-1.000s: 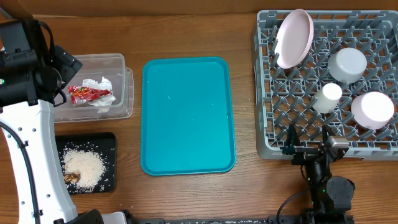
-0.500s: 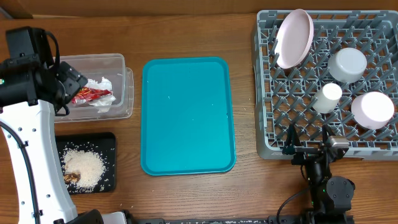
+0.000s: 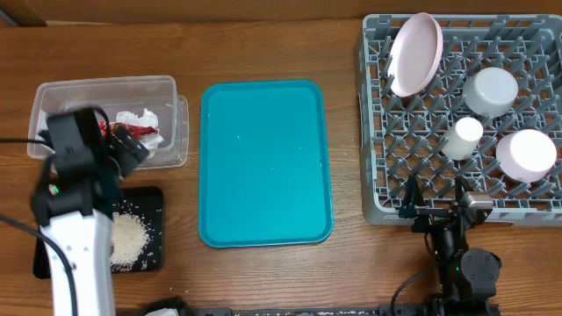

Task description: Sort waste into correct bins and load items into the dishwasher

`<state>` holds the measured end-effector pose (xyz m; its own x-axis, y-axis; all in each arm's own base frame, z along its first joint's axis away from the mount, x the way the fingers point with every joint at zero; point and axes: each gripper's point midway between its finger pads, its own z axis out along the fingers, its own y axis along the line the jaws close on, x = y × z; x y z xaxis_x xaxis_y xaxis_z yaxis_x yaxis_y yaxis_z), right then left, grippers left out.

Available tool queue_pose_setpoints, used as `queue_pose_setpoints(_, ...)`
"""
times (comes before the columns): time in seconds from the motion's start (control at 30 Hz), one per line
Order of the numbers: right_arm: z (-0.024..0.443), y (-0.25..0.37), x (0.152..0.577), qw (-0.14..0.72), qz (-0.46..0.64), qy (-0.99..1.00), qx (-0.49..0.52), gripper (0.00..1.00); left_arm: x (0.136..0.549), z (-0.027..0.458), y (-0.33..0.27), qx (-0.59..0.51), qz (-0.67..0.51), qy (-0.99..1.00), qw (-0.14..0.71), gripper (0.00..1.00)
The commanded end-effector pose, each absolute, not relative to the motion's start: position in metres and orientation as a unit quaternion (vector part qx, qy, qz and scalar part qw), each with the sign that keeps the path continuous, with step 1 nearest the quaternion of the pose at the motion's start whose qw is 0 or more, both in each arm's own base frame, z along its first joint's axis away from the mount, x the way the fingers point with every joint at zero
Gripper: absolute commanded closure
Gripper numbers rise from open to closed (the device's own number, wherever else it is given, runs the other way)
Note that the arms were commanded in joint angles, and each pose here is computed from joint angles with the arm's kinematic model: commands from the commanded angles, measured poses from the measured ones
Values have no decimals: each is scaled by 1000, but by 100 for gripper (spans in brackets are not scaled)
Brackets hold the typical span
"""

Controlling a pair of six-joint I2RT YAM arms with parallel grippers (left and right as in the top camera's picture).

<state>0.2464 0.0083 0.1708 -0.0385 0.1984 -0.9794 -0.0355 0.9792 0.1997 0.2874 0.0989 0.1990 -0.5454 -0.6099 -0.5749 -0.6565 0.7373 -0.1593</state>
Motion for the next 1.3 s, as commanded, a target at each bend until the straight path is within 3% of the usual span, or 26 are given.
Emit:
queue_pose_setpoints(0.0,170,5,246,694,77,713,61,0,287,178,66,-247,-24,907,340,0)
queue_pose_setpoints(0.13,170,5,246,694,77,713,61,0,288,160,44,-173,-61,905,385,0)
queue_pose_setpoints(0.67,170,5,246,694,77,713,61,0,270,123,10,-70,-58,819,567,0)
queue_pose_setpoints(1.27,169,5,246,694,77,713,61,0,257,124,5,-53,-39,778,625,0)
